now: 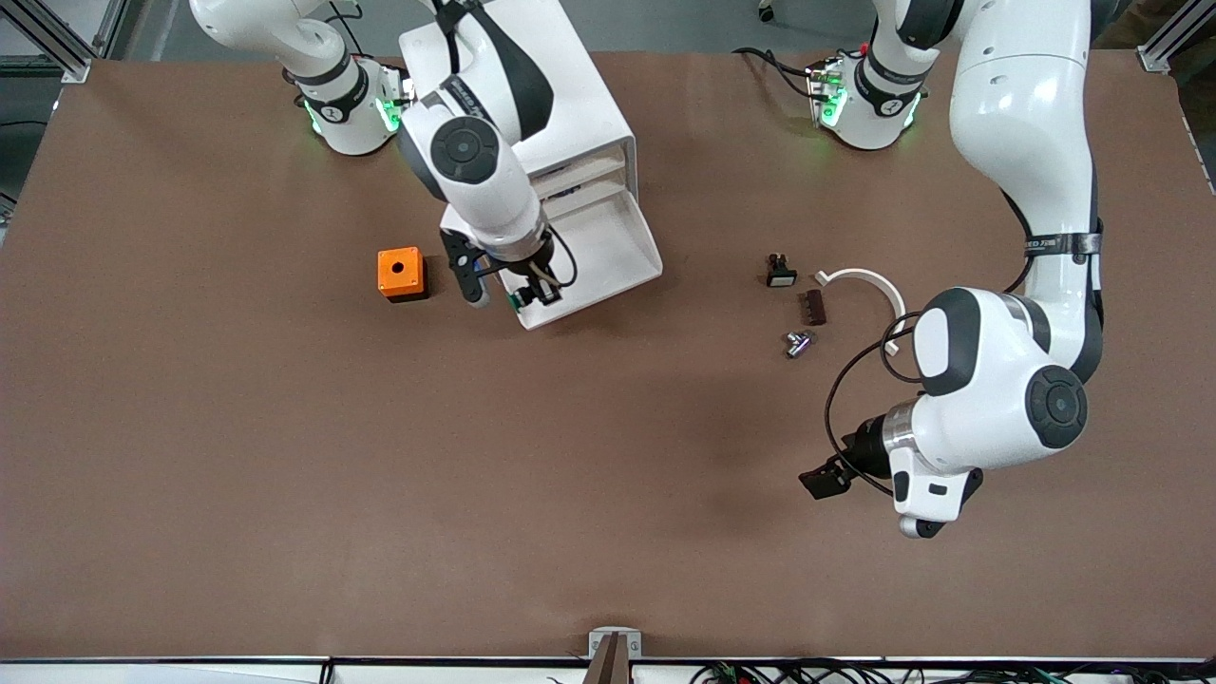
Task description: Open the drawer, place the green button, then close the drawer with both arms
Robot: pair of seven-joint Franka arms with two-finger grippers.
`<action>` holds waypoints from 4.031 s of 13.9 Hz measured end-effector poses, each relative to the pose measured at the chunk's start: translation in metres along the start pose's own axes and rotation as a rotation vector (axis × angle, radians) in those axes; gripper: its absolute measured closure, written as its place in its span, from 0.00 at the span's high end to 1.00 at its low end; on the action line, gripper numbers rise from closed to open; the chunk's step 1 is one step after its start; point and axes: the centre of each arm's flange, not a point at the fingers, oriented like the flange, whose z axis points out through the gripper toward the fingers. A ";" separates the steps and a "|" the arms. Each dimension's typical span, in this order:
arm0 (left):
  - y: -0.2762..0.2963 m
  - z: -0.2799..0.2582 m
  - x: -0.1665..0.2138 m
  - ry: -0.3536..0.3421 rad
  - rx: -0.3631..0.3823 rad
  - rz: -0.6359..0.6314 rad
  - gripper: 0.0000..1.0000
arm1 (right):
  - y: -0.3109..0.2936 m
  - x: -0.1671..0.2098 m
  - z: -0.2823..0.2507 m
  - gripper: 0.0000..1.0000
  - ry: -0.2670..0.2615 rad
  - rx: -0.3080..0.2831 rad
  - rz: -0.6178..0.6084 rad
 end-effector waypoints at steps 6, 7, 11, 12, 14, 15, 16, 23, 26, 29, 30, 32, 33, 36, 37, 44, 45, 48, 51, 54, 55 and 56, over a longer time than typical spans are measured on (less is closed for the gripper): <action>0.000 -0.002 0.000 0.024 0.018 0.004 1.00 | 0.012 -0.038 0.046 0.42 0.020 -0.029 0.037; 0.000 -0.003 0.000 0.026 0.017 0.004 1.00 | 0.016 -0.044 0.053 0.42 0.025 -0.038 0.038; -0.001 -0.022 0.000 0.038 0.000 0.057 1.00 | 0.029 -0.067 0.082 0.42 0.046 -0.071 0.044; -0.001 -0.025 -0.001 0.038 -0.002 0.059 1.00 | 0.030 -0.068 0.087 0.42 0.049 -0.072 0.045; 0.001 -0.024 -0.004 0.037 -0.001 0.063 1.00 | 0.029 -0.068 0.093 0.42 0.050 -0.067 0.047; 0.002 -0.023 -0.005 0.035 0.001 0.065 1.00 | 0.028 -0.067 0.095 0.42 0.051 -0.065 0.048; 0.003 -0.022 -0.006 0.034 0.002 0.067 1.00 | 0.027 -0.067 0.096 0.42 0.051 -0.063 0.050; 0.012 -0.015 -0.020 0.024 0.007 0.014 1.00 | 0.023 -0.071 0.090 0.42 0.044 -0.048 0.075; 0.027 0.008 -0.050 0.030 0.071 0.058 1.00 | 0.025 -0.076 0.090 0.42 0.043 -0.047 0.076; 0.041 0.041 -0.092 0.050 0.172 0.145 1.00 | 0.027 -0.080 0.092 0.42 0.044 -0.049 0.071; 0.045 0.049 -0.105 0.048 0.190 0.168 1.00 | 0.028 -0.082 0.093 0.42 0.045 -0.050 0.068; 0.054 0.063 -0.128 0.038 0.210 0.203 1.00 | 0.030 -0.085 0.096 0.42 0.047 -0.054 0.063; 0.058 0.067 -0.139 0.034 0.215 0.215 1.00 | 0.030 -0.087 0.098 0.42 0.049 -0.056 0.061; 0.071 0.079 -0.171 0.029 0.226 0.222 1.00 | 0.025 -0.090 0.104 0.42 0.050 -0.054 0.060; 0.075 0.086 -0.183 0.026 0.233 0.219 1.00 | 0.023 -0.092 0.103 0.42 0.048 -0.051 0.060; 0.072 0.107 -0.188 0.022 0.263 0.179 1.00 | 0.021 -0.093 0.103 0.42 0.047 -0.048 0.061; 0.071 0.107 -0.187 0.022 0.262 0.177 1.00 | 0.021 -0.093 0.103 0.42 0.047 -0.048 0.061; 0.070 0.108 -0.186 0.022 0.265 0.167 1.00 | 0.020 -0.093 0.103 0.42 0.048 -0.049 0.062; 0.069 0.113 -0.186 0.020 0.273 0.161 1.00 | 0.020 -0.093 0.104 0.42 0.049 -0.050 0.063; 0.068 0.114 -0.186 0.019 0.273 0.160 1.00 | 0.021 -0.092 0.104 0.48 0.052 -0.056 0.065; 0.068 0.114 -0.186 0.020 0.273 0.159 1.00 | 0.021 -0.092 0.106 0.58 0.054 -0.061 0.065; 0.068 0.114 -0.186 0.020 0.273 0.157 1.00 | 0.022 -0.092 0.106 0.67 0.058 -0.069 0.064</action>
